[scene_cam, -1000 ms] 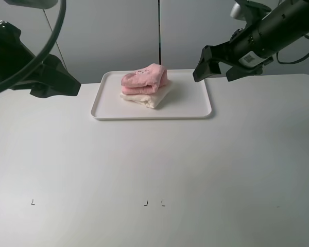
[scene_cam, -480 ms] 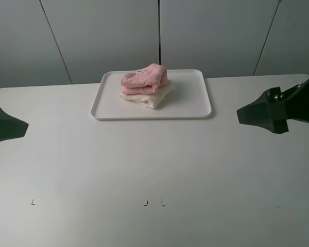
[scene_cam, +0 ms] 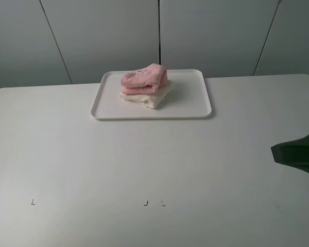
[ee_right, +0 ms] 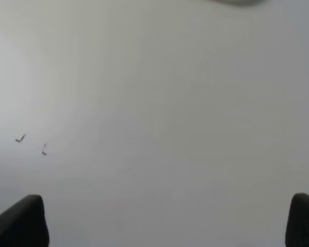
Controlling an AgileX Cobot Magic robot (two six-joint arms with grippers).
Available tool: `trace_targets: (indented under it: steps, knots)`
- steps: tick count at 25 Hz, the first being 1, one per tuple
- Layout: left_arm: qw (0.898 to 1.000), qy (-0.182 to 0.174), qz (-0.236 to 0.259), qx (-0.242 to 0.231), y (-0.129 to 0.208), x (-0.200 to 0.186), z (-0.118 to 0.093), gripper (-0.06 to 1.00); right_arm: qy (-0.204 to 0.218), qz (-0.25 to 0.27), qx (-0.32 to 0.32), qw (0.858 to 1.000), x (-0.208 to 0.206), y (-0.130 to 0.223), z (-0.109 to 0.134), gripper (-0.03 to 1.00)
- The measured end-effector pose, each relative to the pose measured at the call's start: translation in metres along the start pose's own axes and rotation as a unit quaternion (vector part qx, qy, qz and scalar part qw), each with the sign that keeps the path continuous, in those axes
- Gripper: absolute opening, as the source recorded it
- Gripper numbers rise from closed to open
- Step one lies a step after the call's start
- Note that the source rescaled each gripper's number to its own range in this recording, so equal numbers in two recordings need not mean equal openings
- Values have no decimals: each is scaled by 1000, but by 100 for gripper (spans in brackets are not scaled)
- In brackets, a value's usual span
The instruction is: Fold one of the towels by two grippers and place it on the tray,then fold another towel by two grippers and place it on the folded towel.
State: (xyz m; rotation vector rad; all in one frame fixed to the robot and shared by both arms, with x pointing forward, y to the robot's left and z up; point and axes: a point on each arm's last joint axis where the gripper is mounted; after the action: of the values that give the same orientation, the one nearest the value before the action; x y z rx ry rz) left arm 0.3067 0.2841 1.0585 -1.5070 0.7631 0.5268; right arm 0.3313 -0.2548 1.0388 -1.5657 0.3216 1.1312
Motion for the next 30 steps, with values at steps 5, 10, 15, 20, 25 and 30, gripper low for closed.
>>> trace_targets:
  steps: [5,10,15,20,25,30]
  knots:
    - [1000,-8,6,-3,13,-6,7,100,-6,26,5,1000,-4,8,3,100]
    - [1000,-4,-2,-3,18,-10,10,100,6,81,0,997,-5,18,1,100]
    - [1000,4,-24,-2,24,-16,14,100,4,70,-3,998,-7,18,1,100]
    - [997,21,-77,-13,33,-30,21,100,11,25,-14,1000,-19,22,5,100]
    - [990,40,-131,-26,44,-43,29,100,21,-31,-27,999,-34,31,10,100]
    - [986,50,-157,-32,50,-48,33,100,33,-94,-41,994,-50,43,16,100]
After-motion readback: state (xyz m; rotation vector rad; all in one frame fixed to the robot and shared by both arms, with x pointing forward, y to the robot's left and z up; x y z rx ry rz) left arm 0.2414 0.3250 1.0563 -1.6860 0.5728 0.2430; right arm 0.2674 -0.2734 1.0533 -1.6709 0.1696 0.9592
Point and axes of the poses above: a point on each arm's last joint axis where the gripper is mounted, x pointing out along that axis toward the gripper, z along the wrist's bending axis when the last joint is at zero, y = z × x, and after that the axes turned 8 degrees about -x, right-handed
